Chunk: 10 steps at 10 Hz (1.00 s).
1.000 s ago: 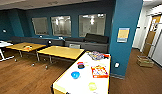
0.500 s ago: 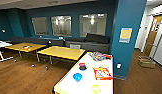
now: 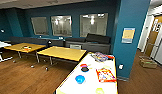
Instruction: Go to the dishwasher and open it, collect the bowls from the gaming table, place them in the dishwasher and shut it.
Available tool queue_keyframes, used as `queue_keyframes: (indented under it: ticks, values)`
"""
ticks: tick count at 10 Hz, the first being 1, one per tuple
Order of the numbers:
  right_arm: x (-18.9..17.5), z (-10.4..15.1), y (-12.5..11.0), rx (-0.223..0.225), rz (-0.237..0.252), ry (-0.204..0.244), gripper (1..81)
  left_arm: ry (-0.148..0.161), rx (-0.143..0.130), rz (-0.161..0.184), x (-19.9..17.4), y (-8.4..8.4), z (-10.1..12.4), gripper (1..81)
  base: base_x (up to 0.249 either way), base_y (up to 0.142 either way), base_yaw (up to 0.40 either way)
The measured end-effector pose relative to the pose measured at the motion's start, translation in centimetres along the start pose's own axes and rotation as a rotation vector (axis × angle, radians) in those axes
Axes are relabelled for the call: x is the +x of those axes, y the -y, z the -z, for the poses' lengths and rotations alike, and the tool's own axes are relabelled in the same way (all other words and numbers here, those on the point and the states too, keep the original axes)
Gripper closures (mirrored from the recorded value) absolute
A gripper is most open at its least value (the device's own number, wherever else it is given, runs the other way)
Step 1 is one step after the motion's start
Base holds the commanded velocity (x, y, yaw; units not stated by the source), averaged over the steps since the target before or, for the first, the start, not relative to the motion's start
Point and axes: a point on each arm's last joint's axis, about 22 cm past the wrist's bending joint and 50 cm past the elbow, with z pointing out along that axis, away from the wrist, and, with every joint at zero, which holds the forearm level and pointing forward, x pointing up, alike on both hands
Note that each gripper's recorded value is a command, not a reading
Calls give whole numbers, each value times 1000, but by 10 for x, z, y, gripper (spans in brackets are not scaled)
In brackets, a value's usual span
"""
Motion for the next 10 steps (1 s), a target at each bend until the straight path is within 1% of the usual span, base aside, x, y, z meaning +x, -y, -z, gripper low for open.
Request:
queue_keyframes:
  ticks: [10]
  values:
    - [0,0,1,1,0,0,10,0,0,0,0,0,0,10,98,100,0]
